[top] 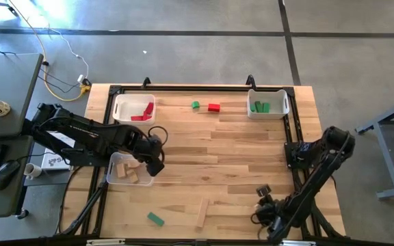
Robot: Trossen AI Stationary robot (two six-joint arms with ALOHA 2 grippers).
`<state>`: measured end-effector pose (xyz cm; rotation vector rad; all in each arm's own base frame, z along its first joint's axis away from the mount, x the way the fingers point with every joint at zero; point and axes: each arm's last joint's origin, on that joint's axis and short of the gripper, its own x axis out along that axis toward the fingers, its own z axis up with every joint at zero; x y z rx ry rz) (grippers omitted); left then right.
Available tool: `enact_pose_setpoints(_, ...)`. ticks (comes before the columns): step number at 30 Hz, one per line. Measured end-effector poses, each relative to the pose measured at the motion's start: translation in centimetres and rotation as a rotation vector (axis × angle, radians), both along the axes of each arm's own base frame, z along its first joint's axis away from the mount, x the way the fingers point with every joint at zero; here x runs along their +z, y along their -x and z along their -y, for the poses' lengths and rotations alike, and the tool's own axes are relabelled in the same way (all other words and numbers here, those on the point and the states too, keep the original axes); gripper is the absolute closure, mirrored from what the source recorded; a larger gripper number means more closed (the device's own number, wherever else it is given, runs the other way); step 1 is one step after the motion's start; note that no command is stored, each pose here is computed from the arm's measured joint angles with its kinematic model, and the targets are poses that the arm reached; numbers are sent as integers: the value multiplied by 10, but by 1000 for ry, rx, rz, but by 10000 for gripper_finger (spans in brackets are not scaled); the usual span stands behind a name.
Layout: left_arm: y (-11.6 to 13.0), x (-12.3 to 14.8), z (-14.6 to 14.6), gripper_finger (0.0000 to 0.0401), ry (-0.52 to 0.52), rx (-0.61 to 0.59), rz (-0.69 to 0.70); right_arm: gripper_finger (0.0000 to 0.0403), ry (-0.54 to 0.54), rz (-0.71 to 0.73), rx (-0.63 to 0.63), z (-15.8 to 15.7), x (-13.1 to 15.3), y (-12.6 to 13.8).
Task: Sort & place blocks by color
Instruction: Put the cream rectangle into the transparent bin
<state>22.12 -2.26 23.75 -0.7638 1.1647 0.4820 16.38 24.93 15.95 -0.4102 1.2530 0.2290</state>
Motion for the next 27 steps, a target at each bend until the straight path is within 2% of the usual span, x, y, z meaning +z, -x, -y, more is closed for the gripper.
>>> enact_pose_setpoints(6,-11,5,0,213,-9,-46,123,307,-40,140,-184,5,13,-27)
enact_pose_setpoints(13,-22,12,1,213,-37,-110,268,307,-37,234,-286,20,31,-62)
enact_pose_setpoints(19,-27,15,2,213,-61,-156,329,307,-37,288,-385,38,42,-88)
enact_pose_setpoints(27,-34,21,3,213,-38,-118,418,307,-2,425,-463,62,66,-123)
